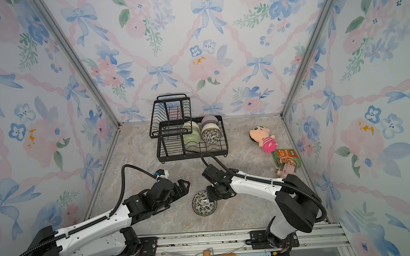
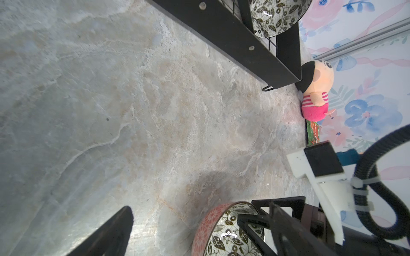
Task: Load bowls into a dish rack
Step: Pick up the bowl from the bottom-center of the table.
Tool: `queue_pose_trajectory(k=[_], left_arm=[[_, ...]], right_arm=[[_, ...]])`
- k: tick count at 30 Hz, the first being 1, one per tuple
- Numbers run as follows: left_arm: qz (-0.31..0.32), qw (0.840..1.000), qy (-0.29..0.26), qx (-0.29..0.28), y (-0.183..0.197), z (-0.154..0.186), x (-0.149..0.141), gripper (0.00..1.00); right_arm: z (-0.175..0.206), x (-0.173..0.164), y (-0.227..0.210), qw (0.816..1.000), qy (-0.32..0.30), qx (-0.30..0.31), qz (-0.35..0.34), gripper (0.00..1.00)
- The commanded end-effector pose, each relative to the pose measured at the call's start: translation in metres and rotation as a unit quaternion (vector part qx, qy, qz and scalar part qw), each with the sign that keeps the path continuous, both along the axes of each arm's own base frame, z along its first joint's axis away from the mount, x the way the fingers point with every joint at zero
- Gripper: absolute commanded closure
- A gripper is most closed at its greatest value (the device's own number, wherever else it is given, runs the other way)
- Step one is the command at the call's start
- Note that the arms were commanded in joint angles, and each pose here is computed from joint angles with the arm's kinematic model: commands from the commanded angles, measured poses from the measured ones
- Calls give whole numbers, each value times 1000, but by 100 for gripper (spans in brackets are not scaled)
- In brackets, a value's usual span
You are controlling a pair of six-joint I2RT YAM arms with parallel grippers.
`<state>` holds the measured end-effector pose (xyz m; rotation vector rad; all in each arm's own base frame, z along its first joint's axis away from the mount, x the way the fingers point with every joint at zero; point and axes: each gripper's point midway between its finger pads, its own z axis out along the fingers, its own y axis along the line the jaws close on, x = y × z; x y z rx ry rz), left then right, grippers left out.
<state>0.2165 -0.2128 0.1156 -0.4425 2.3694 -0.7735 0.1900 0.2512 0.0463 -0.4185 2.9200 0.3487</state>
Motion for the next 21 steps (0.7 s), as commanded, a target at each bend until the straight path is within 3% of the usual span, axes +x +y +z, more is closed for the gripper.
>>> queue_pose_trajectory(k=[1, 5, 11, 21], left_arm=[[9, 1000, -8, 8, 5, 3, 2, 2], [16, 1000, -10, 7, 5, 4, 5, 2], [12, 1000, -11, 9, 1, 6, 7, 2], [-1, 1000, -14, 14, -9, 10, 12, 2]], right_arm=[[0, -1, 0, 1000, 1, -15, 15, 56], [0, 2, -4, 1000, -5, -21, 12, 71], [2, 13, -25, 1000, -9, -26, -13, 85], [8, 48, -99, 989, -16, -1, -147, 100]])
